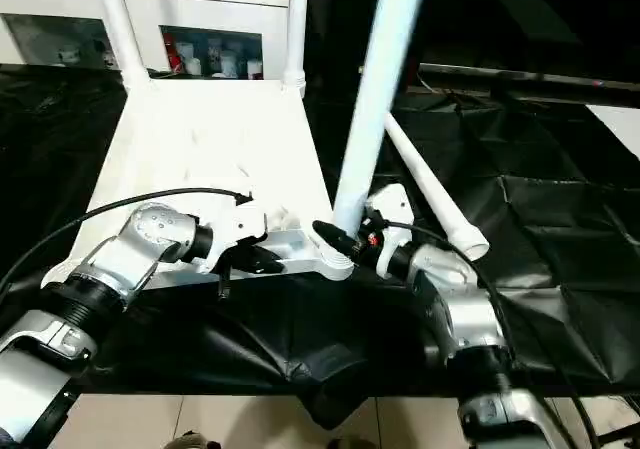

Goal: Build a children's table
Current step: Insert table leg to table base

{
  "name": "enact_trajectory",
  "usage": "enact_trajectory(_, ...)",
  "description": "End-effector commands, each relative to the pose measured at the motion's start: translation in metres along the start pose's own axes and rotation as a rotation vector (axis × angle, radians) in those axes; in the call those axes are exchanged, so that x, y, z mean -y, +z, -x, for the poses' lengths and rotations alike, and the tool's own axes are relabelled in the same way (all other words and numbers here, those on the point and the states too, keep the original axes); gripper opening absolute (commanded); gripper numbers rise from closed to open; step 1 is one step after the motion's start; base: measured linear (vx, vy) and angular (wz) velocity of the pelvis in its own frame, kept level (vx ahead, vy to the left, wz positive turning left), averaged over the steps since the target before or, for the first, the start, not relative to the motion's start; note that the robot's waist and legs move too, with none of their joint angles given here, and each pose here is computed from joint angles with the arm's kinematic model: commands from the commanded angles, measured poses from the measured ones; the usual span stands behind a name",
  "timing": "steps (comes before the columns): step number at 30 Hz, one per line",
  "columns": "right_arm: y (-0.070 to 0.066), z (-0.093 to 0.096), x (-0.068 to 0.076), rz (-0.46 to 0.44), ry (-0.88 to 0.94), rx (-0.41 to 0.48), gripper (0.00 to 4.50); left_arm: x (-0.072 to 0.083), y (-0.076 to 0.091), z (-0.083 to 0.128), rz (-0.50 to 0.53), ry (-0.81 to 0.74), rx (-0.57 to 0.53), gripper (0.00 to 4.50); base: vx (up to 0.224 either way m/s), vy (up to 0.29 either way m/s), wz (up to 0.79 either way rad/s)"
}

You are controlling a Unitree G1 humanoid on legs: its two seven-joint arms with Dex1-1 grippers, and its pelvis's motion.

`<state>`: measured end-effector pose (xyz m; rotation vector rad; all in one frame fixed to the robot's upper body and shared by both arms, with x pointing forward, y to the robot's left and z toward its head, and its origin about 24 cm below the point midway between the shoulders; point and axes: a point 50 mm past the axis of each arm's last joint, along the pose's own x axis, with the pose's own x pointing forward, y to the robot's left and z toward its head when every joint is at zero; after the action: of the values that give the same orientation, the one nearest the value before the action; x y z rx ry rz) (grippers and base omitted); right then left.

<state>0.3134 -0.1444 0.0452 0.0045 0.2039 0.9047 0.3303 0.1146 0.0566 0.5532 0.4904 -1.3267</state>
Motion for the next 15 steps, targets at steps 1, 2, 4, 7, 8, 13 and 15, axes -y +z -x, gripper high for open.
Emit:
enact_trajectory(1, -0.047, 0.012, -0.005, -0.118, 0.011, -0.201, 1.93, -0.012, 0.015, 0.013, -0.075, 0.041, 0.011, 0.0, 0.0, 0.0, 0.0)
enact_trajectory(2, -0.049, 0.013, -0.005, -0.121, 0.021, -0.208, 1.93, -0.011, 0.015, 0.013, -0.08, 0.032, 0.014, 0.0, 0.0, 0.0, 0.0)
enact_trajectory(4, -0.053, 0.015, -0.006, -0.122, 0.049, -0.225, 1.93, -0.009, 0.014, 0.013, -0.089, 0.01, 0.021, 0.0, 0.0, 0.0, 0.0)
enact_trajectory(7, -0.054, 0.016, -0.005, -0.136, 0.075, -0.214, 1.93, -0.004, 0.014, 0.016, -0.113, -0.068, 0.036, 0.0, 0.0, 0.0, 0.0)
enact_trajectory(8, -0.054, 0.017, -0.004, -0.137, 0.076, -0.211, 1.93, -0.003, 0.015, 0.016, -0.116, -0.081, 0.04, 0.0, 0.0, 0.0, 0.0)
enact_trajectory(13, -0.051, 0.018, 0.003, -0.128, 0.064, -0.182, 1.93, 0.0, 0.014, 0.021, -0.117, -0.152, 0.037, 0.0, 0.0, 0.0, 0.0)
enact_trajectory(15, -0.05, 0.019, 0.007, -0.117, 0.055, -0.176, 1.93, -0.004, 0.014, 0.025, -0.122, -0.149, 0.021, 0.0, 0.0, 0.0, 0.0)
